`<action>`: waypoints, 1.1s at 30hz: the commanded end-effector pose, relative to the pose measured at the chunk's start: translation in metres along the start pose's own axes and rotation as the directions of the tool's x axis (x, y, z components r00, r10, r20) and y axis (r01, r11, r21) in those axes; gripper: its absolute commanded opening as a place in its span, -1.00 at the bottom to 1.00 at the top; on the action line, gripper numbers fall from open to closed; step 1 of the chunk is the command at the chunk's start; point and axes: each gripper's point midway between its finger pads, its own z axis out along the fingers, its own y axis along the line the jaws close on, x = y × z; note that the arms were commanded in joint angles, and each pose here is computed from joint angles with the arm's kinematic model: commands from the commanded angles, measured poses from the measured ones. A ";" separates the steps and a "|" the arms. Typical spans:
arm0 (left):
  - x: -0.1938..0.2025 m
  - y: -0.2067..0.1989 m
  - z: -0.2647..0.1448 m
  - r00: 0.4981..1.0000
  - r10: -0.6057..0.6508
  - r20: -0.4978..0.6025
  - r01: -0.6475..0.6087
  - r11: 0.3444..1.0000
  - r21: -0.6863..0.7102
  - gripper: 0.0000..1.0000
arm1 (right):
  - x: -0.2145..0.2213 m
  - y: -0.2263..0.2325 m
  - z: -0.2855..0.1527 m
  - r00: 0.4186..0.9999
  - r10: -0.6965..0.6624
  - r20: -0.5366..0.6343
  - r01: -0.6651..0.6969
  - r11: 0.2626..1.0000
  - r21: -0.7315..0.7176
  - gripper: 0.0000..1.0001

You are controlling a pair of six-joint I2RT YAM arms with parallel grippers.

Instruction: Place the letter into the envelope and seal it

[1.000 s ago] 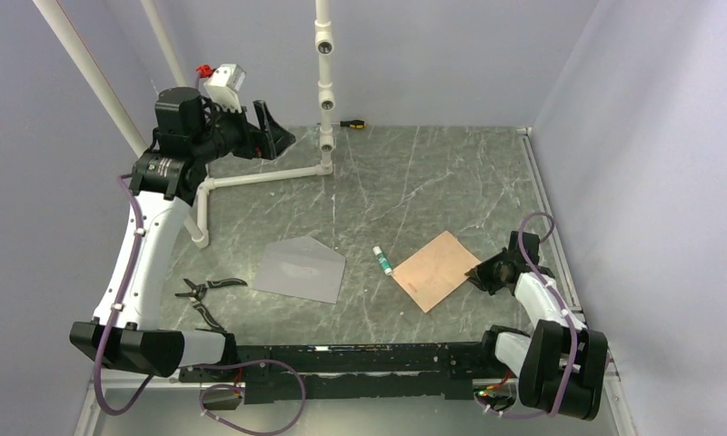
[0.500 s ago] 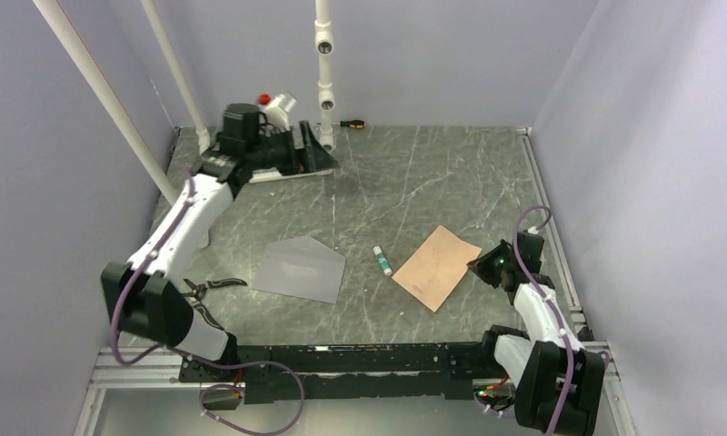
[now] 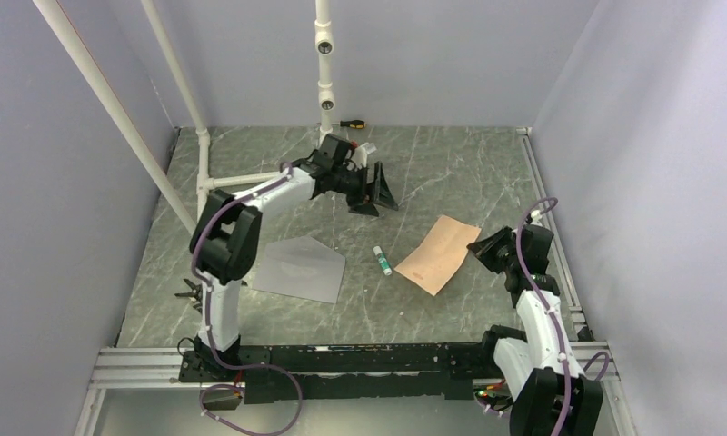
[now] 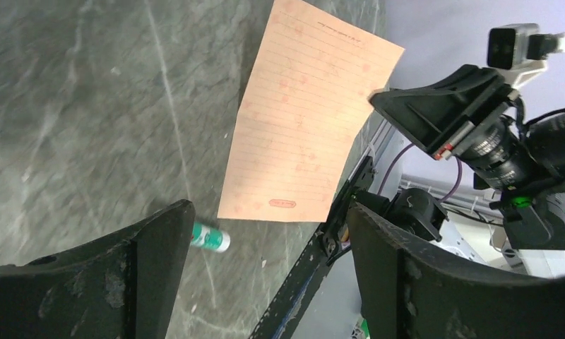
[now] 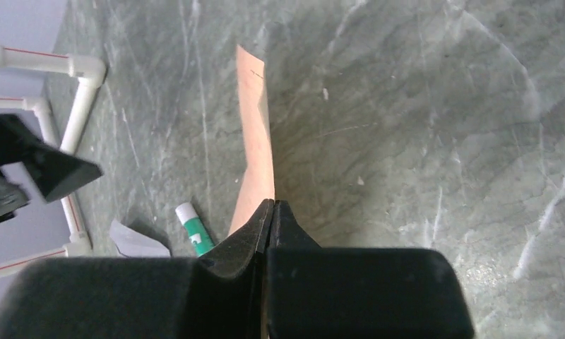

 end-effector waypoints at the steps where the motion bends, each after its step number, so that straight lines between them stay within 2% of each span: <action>1: -0.019 -0.030 0.016 0.996 0.086 0.004 -0.085 0.987 0.138 0.75 | -0.035 0.040 -0.016 0.991 -0.074 0.112 0.086 0.990 -0.112 -1.00; 3: -0.021 -0.029 0.022 0.997 0.074 -0.016 -0.071 0.986 0.150 0.85 | -0.044 0.045 -0.023 0.986 -0.082 0.146 0.099 0.989 -0.109 -1.00; 6: -0.023 -0.029 0.030 0.998 0.053 -0.029 -0.048 0.984 0.172 0.86 | -0.054 0.055 -0.031 0.980 -0.096 0.177 0.118 0.986 -0.118 -1.00; 14: -0.017 -0.034 0.043 0.999 0.027 -0.045 -0.015 0.968 0.251 0.86 | -0.059 0.082 -0.038 0.984 -0.093 0.152 0.124 0.970 -0.209 -1.00; 22: -0.039 -0.066 0.011 0.998 0.056 0.001 -0.056 0.985 0.161 0.86 | -0.084 0.127 -0.064 0.978 -0.076 0.195 0.136 0.939 -0.315 -1.00; 33: -0.074 -0.132 -0.036 0.986 0.062 0.154 -0.106 0.948 0.301 0.86 | -0.114 0.186 -0.115 0.961 -0.053 0.270 0.169 0.888 -0.428 -1.00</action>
